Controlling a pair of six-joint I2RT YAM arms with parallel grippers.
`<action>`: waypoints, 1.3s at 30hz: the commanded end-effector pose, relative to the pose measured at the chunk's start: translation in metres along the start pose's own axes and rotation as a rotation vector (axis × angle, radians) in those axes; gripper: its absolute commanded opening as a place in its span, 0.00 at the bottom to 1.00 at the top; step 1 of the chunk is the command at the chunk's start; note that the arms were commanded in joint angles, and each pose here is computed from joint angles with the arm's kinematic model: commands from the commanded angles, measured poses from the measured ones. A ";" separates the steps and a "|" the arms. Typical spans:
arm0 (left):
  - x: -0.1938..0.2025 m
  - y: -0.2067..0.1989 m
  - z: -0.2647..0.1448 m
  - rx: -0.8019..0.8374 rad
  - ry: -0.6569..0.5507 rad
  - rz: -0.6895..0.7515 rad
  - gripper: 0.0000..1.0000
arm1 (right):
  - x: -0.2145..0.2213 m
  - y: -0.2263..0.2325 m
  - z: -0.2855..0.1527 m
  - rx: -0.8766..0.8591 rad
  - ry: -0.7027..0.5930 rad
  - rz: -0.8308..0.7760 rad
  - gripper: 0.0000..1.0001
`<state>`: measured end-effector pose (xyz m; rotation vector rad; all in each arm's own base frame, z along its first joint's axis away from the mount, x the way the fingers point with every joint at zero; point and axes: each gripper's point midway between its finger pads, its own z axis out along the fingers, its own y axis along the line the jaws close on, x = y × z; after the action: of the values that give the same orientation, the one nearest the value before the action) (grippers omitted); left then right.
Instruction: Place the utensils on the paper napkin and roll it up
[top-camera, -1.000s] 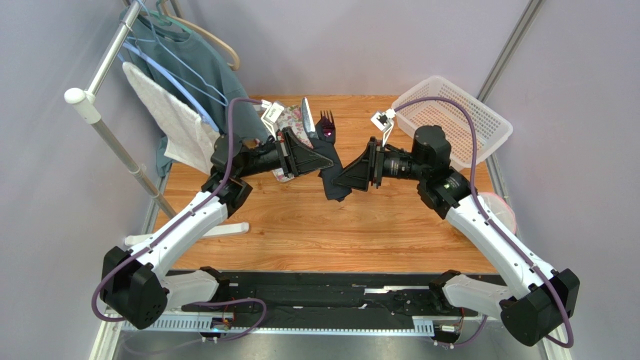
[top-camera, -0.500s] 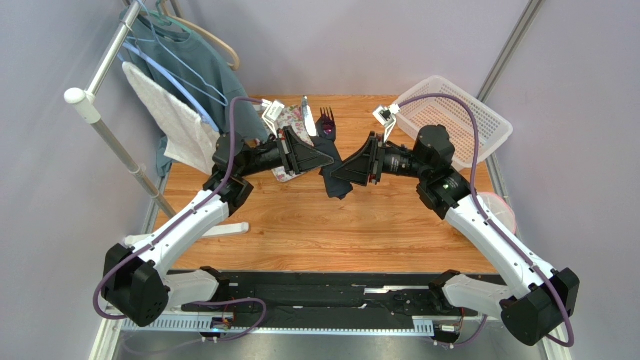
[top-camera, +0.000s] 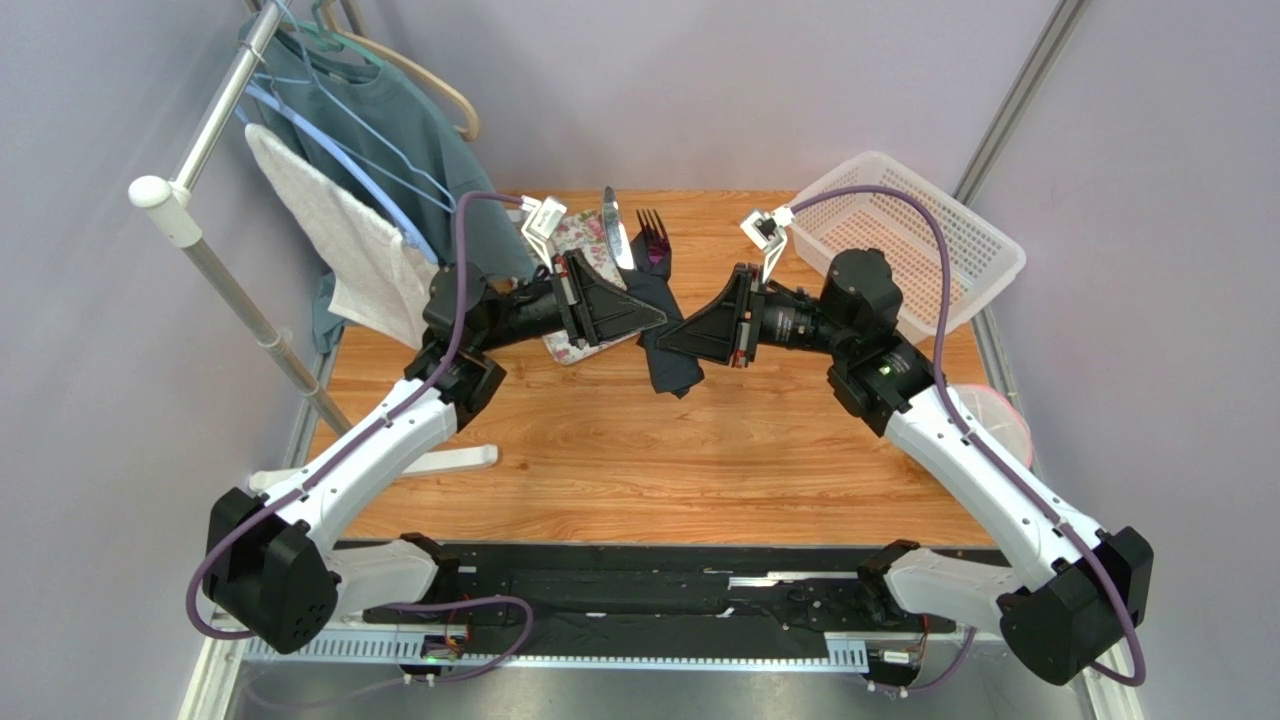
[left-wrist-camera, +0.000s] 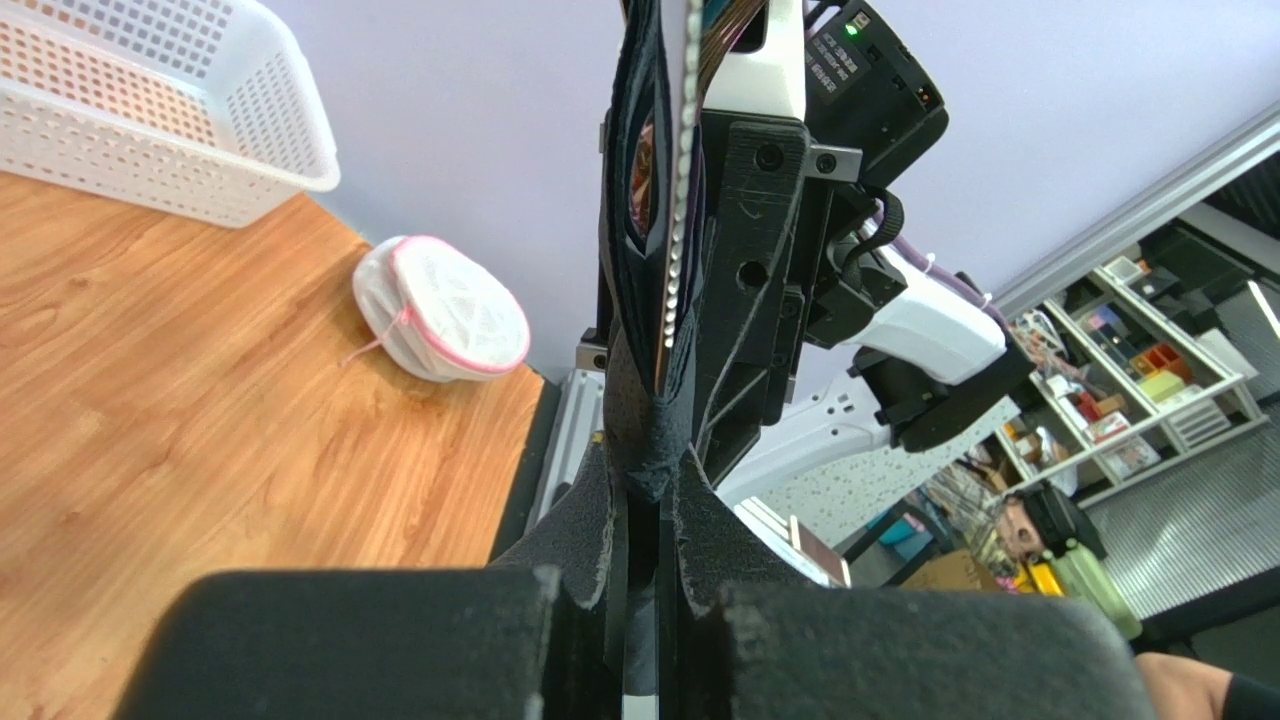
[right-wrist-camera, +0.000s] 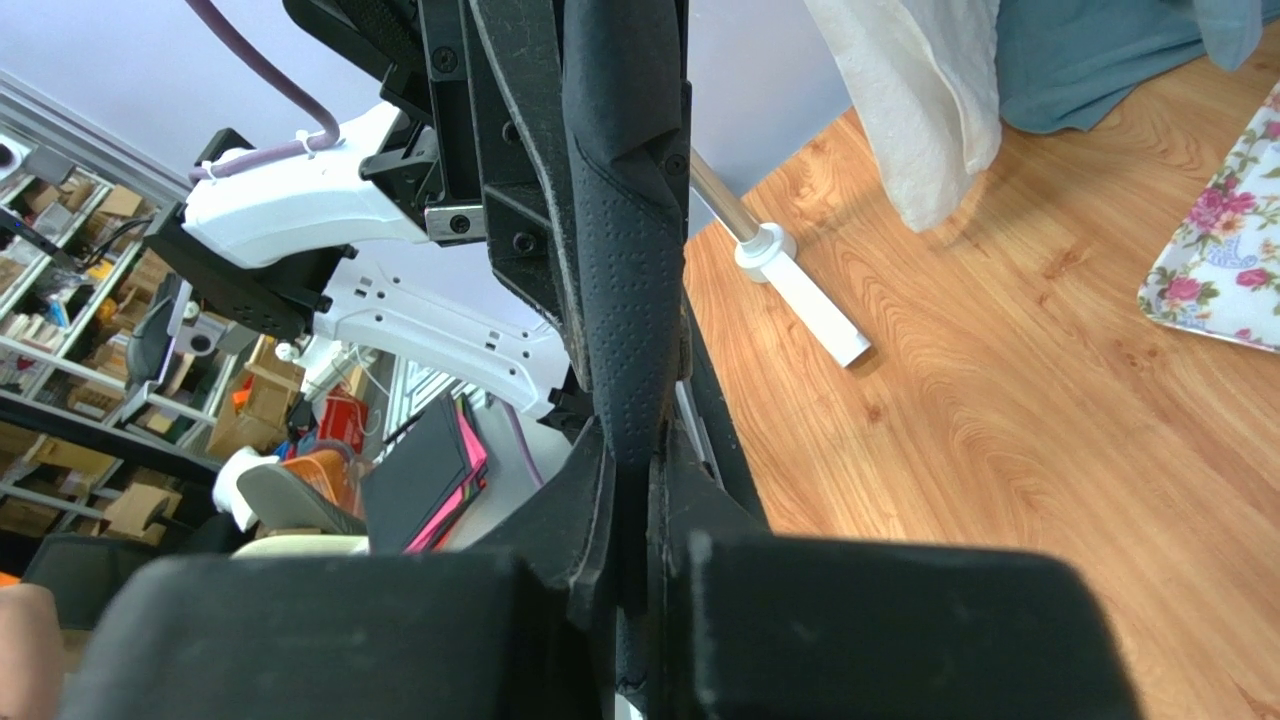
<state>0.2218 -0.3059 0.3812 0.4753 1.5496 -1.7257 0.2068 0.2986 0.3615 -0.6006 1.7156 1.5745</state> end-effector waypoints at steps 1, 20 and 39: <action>-0.018 -0.016 0.003 0.036 -0.047 0.051 0.00 | -0.015 0.016 0.001 -0.037 -0.035 -0.073 0.00; 0.020 0.009 -0.009 -0.014 0.075 0.081 0.64 | -0.051 -0.081 -0.080 0.211 0.078 -0.150 0.00; 0.063 0.015 -0.025 -0.019 0.174 0.102 0.73 | -0.125 -0.342 -0.320 0.832 0.274 -0.431 0.00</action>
<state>0.1910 -0.3010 0.3179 0.6676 1.6680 -1.6428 0.4697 -0.0631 0.2368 -0.5110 2.0776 0.5721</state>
